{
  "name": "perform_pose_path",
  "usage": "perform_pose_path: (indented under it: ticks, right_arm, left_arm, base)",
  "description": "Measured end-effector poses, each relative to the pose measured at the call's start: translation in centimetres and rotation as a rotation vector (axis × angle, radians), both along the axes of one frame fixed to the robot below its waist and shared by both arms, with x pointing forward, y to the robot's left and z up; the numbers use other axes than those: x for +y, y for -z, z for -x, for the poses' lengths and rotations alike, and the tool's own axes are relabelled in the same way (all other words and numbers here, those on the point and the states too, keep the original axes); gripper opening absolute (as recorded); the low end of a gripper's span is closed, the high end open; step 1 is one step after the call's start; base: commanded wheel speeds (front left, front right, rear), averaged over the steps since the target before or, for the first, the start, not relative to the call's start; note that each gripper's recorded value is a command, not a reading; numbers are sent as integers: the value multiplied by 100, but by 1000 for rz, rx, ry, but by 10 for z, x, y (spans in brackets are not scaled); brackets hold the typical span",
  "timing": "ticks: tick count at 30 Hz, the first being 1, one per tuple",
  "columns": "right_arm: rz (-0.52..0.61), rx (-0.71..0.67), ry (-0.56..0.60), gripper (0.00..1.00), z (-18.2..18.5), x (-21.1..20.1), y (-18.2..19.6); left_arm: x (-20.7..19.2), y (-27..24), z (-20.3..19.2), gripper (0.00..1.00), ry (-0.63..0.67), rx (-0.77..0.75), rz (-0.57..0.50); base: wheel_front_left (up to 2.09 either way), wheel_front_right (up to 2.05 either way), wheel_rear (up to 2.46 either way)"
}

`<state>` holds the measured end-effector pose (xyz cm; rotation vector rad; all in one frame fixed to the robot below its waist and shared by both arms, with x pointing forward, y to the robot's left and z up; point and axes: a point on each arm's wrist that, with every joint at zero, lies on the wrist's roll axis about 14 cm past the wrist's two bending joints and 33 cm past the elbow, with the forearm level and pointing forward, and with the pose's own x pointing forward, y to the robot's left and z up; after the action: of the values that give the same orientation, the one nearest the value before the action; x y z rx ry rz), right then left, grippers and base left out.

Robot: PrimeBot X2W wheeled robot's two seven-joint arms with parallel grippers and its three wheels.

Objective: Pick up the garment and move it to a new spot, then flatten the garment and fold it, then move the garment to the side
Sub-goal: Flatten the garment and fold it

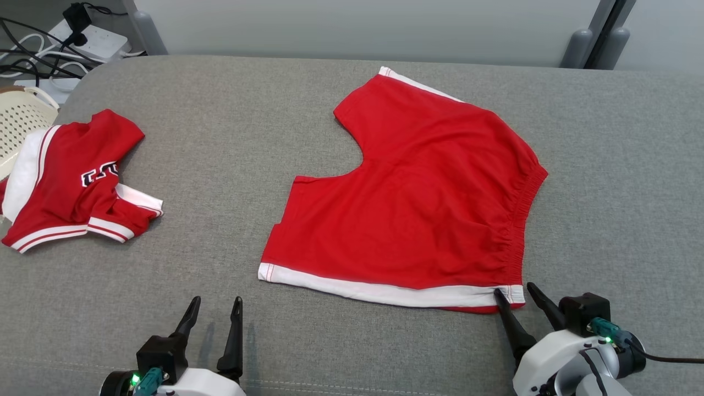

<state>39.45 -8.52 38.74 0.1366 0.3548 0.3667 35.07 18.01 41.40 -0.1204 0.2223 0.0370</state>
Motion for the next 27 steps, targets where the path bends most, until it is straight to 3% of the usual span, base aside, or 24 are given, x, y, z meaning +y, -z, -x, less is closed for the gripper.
perform_pose_path:
  ticks: [2, 4, 5, 6, 7, 27]
  right_arm:
    - [-6, 3, -6, 49, -1, 2, 0]
    - [-10, 5, -11, 31, -1, 4, 1]
    - [-9, 4, -13, 6, -2, 5, 1]
    - [-9, 4, -15, 6, -2, 5, 0]
    - [-10, 4, -16, 0, -2, 5, 0]
    - [-16, 18, -23, 0, 16, -10, 1]
  left_arm:
    - [-2, 2, 0, 100, 3, 6, 4]
    - [-4, 3, -2, 100, 9, 8, 8]
    - [-5, 2, -4, 100, 14, 7, 9]
    - [-6, 2, -6, 100, 17, 4, 9]
    - [-7, 1, -8, 100, 21, 2, 9]
    - [-47, 32, -31, 100, 139, 100, 138]
  base:
    - [0, 0, 0]
    - [0, 0, 0]
    - [0, 0, 0]
    - [0, 0, 0]
    - [0, 0, 0]
    - [0, 0, 0]
